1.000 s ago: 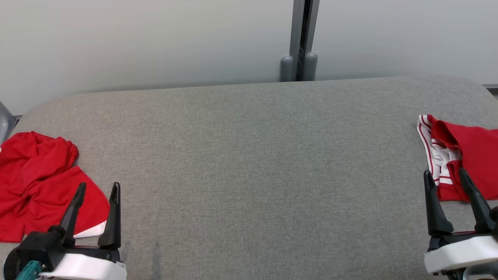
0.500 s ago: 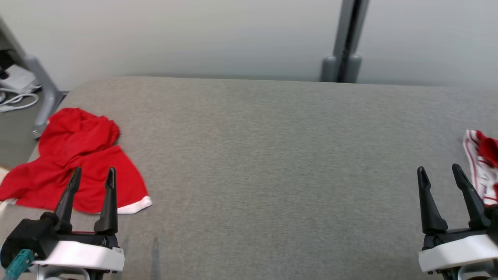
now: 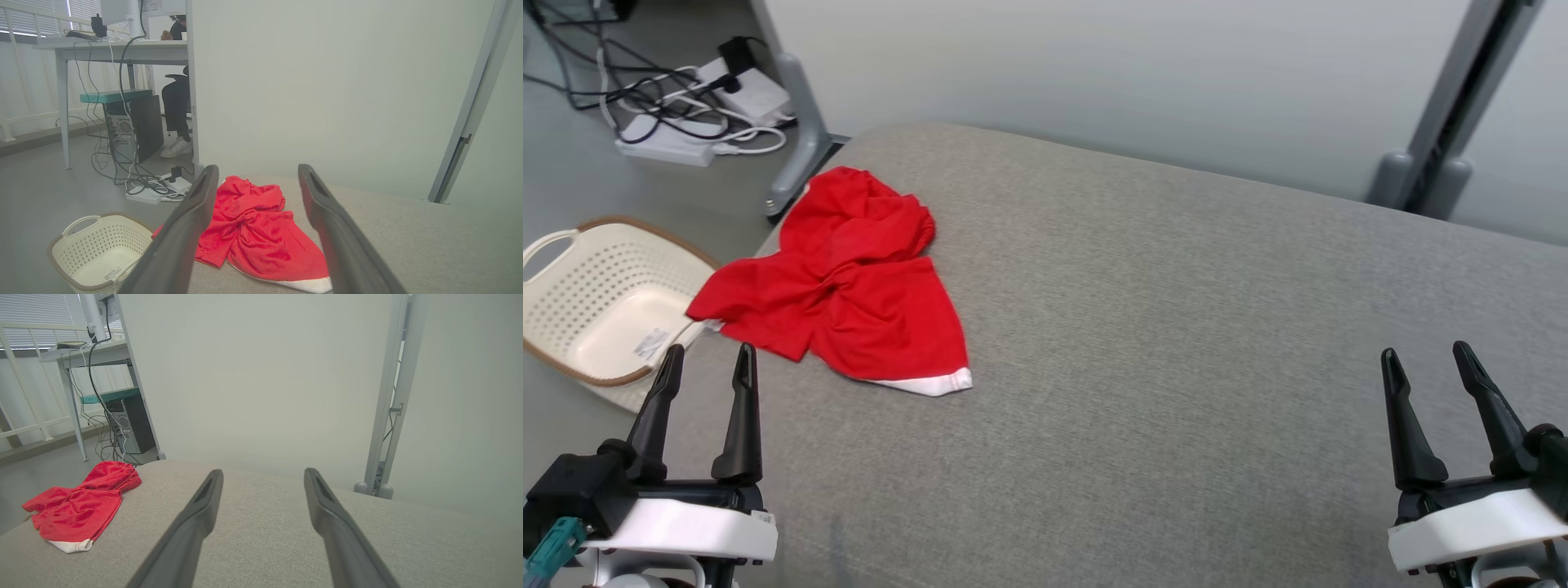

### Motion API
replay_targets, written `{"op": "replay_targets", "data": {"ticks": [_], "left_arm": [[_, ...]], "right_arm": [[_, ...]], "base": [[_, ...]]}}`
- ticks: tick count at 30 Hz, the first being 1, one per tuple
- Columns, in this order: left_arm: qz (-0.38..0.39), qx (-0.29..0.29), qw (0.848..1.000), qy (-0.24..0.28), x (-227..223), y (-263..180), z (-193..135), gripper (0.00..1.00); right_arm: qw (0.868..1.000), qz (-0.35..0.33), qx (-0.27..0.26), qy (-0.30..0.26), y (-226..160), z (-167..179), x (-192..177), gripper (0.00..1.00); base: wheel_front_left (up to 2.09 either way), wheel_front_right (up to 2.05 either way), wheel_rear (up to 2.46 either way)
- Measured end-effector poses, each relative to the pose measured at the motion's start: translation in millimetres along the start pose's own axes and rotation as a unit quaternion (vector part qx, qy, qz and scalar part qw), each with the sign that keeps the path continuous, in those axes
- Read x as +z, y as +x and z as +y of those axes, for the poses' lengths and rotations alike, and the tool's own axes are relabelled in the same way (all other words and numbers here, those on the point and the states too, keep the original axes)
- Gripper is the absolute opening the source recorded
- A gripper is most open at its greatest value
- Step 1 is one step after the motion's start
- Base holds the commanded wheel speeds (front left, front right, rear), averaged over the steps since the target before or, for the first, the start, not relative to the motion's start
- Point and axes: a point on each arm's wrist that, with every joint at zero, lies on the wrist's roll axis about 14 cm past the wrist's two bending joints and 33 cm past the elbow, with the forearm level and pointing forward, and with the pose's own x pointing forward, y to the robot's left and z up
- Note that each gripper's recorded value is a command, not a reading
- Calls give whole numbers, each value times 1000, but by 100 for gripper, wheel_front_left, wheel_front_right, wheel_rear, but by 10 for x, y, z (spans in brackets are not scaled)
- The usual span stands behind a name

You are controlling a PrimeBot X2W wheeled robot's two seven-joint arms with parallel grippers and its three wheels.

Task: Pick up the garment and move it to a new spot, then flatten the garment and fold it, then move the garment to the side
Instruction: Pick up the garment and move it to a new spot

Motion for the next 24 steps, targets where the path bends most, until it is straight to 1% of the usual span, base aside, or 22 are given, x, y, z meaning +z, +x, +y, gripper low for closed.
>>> {"op": "replay_targets", "data": {"ticks": [6,12,19,23,24], "left_arm": [[-9,18,1000,3,68,-78,135,100],[-18,11,1000,0,112,48,75,100],[-42,-22,999,9,259,490,-102,100],[-20,-32,999,7,146,856,-162,100],[-20,-32,999,7,146,856,-162,100]], "right_arm": [[1000,-1,20,6,67,139,2,100],[1000,4,15,8,54,102,-20,100],[1000,8,5,6,136,-37,-49,100],[1000,16,-5,4,207,-174,-127,100],[1000,16,-5,4,207,-174,-127,100]], "base": [[0,0,0],[0,0,0],[0,0,0],[0,0,0],[0,0,0]]}}
